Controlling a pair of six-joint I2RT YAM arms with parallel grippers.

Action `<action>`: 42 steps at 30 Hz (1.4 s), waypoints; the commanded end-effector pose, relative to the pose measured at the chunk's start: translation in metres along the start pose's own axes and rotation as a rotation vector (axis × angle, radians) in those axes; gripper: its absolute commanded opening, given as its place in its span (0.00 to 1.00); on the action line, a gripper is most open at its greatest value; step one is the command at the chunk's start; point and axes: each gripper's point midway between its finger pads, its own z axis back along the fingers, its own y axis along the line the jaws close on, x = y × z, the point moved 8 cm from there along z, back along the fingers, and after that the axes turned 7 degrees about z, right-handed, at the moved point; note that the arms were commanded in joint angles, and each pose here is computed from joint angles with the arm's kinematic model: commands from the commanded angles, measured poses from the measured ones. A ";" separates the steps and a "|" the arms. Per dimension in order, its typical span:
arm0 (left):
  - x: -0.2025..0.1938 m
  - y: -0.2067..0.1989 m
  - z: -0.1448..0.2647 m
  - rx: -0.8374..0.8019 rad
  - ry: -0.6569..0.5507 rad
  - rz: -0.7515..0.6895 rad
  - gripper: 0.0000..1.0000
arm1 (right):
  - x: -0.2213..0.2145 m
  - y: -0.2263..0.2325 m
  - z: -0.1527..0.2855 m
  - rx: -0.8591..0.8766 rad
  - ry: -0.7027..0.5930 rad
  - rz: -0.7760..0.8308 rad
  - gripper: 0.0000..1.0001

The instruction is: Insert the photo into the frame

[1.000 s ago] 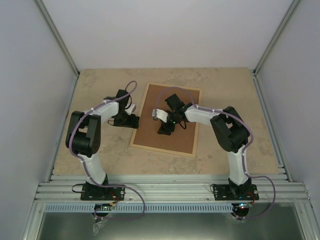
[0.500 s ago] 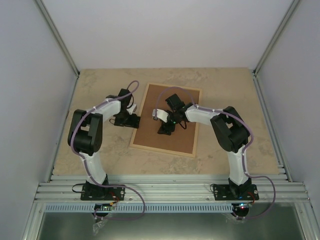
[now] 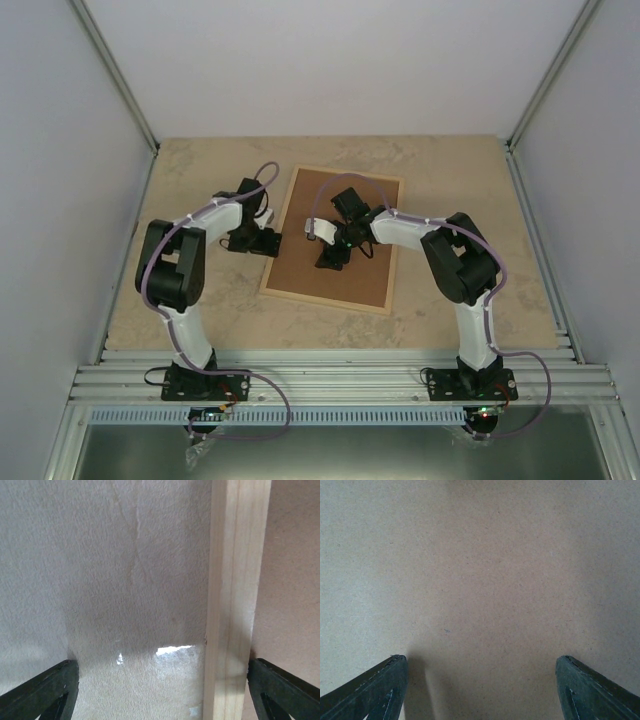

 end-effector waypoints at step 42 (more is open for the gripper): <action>-0.031 0.007 0.008 -0.027 0.064 -0.165 0.51 | 0.009 0.006 0.045 0.380 -0.250 -0.104 0.80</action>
